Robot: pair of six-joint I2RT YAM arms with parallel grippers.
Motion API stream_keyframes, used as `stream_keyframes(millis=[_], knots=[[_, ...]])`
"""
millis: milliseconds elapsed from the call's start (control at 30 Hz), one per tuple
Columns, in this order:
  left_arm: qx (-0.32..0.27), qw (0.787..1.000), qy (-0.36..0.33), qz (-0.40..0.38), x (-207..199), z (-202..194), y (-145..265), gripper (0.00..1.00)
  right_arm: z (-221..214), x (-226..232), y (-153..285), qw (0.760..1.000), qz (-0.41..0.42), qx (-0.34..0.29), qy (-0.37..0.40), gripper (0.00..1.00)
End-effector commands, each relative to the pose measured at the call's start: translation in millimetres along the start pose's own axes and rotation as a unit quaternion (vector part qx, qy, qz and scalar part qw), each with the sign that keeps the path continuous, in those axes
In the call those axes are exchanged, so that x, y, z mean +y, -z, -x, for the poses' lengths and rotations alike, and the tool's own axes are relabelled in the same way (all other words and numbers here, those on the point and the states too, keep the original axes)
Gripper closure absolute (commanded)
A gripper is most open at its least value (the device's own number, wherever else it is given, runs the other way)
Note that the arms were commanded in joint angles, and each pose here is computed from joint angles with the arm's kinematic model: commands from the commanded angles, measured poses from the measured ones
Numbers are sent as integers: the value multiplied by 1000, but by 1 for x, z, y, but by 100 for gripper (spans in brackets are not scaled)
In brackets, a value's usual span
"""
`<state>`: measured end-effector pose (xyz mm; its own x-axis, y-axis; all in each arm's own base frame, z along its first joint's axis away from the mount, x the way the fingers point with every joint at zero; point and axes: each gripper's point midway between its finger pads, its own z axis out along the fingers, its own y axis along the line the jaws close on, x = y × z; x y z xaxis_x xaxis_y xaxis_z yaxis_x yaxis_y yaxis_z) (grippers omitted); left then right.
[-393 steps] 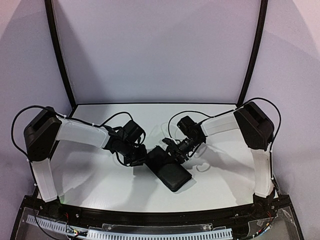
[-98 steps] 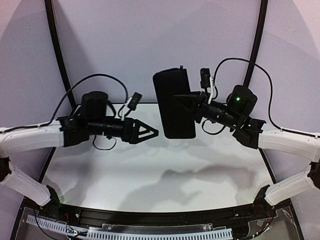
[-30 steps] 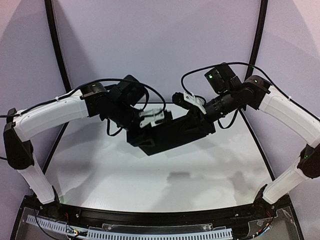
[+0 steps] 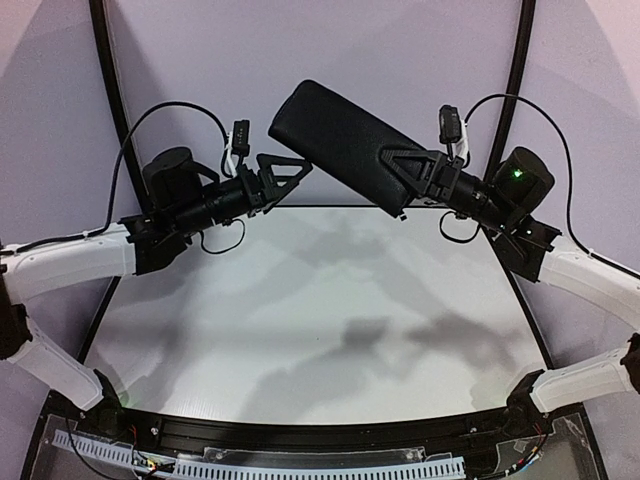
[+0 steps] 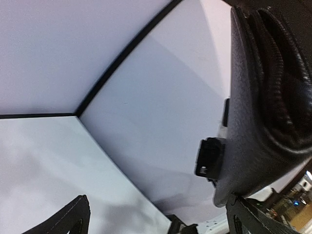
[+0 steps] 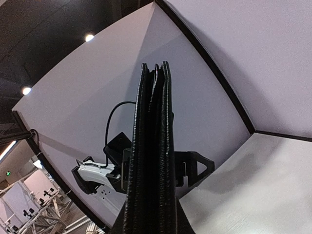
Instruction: Sort the hair-cutting tools
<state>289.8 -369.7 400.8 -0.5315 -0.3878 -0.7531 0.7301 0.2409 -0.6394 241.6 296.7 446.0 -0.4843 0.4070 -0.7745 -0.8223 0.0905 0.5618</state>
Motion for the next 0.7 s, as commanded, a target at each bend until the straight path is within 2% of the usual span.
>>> stream_keyframes(millis=[0, 233, 333, 567, 633, 667], knots=[[-51, 987, -45, -145, -67, 32, 10, 1, 23, 41, 3, 997, 59, -29, 41, 100], [-43, 979, -76, -183, -80, 24, 20, 1, 20, 36, 5, 996, 40, -24, 74, 100], [-59, 976, -92, -190, -82, 23, 30, 1, 17, 35, 4, 996, 39, -15, 77, 100], [-80, 982, -79, -151, -69, 36, 19, 1, 1, 52, -3, 990, 113, 37, 71, 100], [-83, 979, -77, -169, -74, 37, 19, 4, 0, 51, -3, 990, 115, 39, 68, 100], [-86, 977, -76, -182, -78, 37, 19, 13, -1, 50, -4, 990, 114, 40, 68, 100]])
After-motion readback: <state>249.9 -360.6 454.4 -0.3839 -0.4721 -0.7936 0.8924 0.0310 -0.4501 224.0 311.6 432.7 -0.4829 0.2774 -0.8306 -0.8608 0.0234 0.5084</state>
